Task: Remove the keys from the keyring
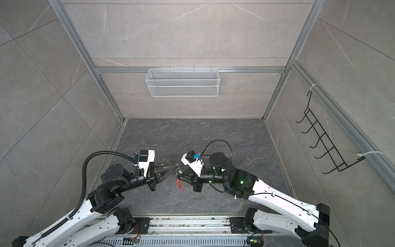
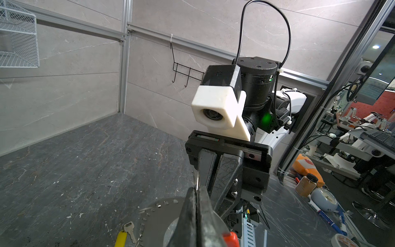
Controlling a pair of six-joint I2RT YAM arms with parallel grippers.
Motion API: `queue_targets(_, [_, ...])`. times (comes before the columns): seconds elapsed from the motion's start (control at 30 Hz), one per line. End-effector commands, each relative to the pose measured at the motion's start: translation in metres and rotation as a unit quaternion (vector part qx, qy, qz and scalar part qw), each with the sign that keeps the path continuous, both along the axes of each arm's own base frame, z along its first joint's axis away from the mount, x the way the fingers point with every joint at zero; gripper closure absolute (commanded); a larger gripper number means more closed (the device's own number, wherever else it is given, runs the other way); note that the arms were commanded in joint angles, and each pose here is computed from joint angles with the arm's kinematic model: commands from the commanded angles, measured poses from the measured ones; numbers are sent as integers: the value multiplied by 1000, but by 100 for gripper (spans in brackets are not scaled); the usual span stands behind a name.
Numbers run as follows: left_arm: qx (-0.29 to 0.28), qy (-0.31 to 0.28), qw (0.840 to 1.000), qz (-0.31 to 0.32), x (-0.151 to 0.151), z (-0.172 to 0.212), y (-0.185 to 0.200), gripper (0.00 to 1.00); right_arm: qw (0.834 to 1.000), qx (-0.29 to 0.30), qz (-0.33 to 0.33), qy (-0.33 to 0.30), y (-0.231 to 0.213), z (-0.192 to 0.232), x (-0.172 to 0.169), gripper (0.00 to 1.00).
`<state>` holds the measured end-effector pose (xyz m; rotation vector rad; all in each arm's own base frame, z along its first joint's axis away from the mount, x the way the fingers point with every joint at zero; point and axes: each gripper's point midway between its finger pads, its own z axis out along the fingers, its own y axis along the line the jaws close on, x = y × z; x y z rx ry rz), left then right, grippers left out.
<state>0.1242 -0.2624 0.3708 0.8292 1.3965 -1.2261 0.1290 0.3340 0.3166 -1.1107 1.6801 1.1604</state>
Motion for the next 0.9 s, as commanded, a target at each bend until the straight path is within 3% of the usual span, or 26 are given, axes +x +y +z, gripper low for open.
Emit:
queue_targets(0.0, [-46, -41, 998, -9, -8, 31, 6, 100, 999, -32, -1, 24, 0, -19, -2, 100])
queue_targets(0.07, [-42, -43, 998, -13, -10, 30, 6, 100, 999, -38, -2, 23, -2, -20, -2, 94])
queue_targets(0.17, [-33, -42, 998, -18, -12, 27, 5, 100, 999, -38, -4, 8, -10, -12, -5, 61])
queue_targets(0.23, [-31, -42, 998, -18, -12, 26, 5, 100, 1000, -31, 0, -6, -17, -1, -10, 52])
queue_targets(0.53, [-25, -42, 998, -35, -17, 25, 2, 100, 997, 33, -24, -59, -38, 61, -14, 41])
queue_targets(0.63, [-26, -45, 997, -50, -21, 25, 0, 100, 997, 48, -50, -46, -32, 71, -2, 39])
queue_targets(0.87, [-26, -48, 996, -68, -27, 25, -1, 100, 998, 63, -16, -10, -15, 69, 3, 37])
